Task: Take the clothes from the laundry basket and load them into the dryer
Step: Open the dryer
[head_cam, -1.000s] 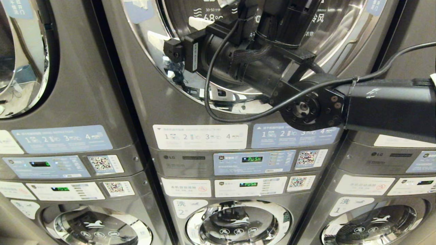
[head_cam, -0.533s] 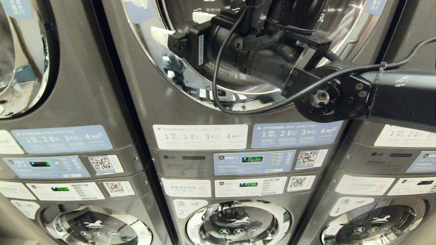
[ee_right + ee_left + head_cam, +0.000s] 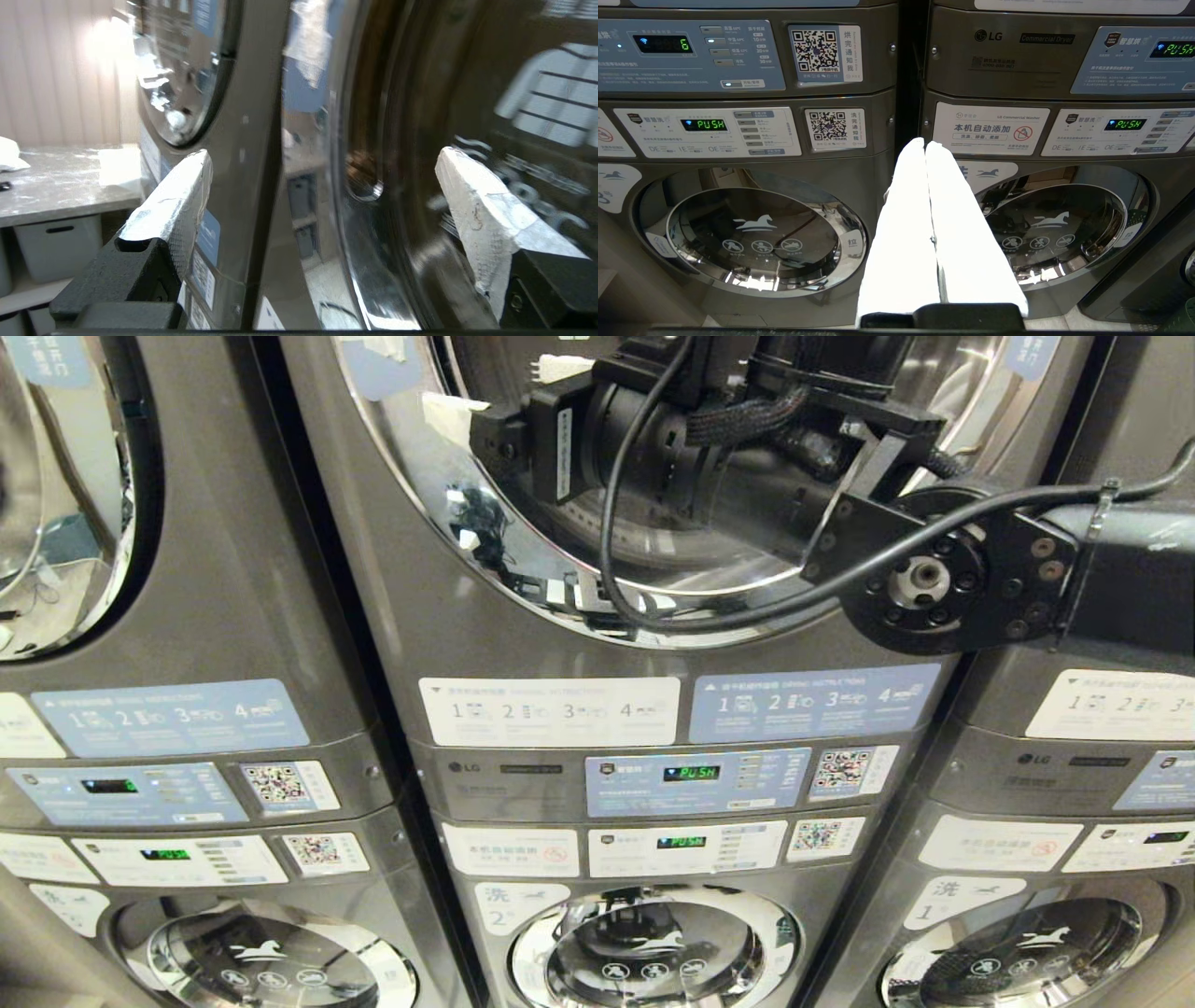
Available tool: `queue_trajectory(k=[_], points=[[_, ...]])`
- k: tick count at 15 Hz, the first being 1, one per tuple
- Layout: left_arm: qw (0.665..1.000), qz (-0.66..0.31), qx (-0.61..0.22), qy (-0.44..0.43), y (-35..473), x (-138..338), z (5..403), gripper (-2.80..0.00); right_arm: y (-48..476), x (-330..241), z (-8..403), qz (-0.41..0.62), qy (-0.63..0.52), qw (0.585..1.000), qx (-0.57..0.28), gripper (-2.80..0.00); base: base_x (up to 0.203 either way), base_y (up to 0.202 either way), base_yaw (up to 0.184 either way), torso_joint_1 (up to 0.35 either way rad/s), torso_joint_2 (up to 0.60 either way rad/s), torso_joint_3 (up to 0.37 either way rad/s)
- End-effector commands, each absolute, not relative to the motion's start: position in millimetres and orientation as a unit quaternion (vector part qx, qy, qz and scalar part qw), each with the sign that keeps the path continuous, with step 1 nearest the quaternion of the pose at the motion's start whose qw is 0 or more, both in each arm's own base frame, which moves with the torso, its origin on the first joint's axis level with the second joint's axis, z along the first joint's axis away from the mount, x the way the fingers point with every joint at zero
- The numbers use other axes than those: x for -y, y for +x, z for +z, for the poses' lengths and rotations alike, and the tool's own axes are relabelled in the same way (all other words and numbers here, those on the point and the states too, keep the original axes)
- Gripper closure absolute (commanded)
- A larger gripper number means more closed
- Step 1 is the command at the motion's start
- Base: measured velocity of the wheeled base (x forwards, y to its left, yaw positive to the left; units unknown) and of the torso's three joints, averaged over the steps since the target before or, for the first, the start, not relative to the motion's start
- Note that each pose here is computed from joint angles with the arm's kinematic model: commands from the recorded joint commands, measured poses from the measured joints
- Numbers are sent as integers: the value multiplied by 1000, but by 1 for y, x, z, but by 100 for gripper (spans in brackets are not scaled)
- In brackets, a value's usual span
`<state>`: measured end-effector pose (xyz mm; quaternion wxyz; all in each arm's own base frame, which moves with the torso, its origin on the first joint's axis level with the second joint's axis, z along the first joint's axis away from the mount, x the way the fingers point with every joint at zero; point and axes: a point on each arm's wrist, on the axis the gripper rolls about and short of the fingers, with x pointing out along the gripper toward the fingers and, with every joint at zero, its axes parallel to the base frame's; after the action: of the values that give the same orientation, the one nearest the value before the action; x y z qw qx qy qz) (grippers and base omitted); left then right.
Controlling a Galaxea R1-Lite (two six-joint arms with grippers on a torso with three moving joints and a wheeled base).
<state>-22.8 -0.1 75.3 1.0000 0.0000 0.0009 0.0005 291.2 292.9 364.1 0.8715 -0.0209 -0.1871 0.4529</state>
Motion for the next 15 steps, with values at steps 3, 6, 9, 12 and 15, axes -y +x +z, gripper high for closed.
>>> queue_trajectory(k=[3,6,9,12,15], points=[[1000,1,0,0,-23,0,75,0,261,-262,394,438,-26,887,144,-280,0,0,0,0,0,0],[1000,1,0,0,-23,0,75,0,240,-247,415,440,-18,883,163,-280,0,0,0,0,0,0],[1000,1,-1,0,-23,0,75,0,222,-229,425,442,-24,884,151,-280,0,0,0,0,0,0],[1000,1,0,0,-23,0,75,0,212,-218,426,434,-26,889,143,-280,0,0,0,0,0,0],[1000,1,0,-1,-23,0,75,0,206,-211,431,428,-24,891,151,-280,0,0,0,0,0,0]])
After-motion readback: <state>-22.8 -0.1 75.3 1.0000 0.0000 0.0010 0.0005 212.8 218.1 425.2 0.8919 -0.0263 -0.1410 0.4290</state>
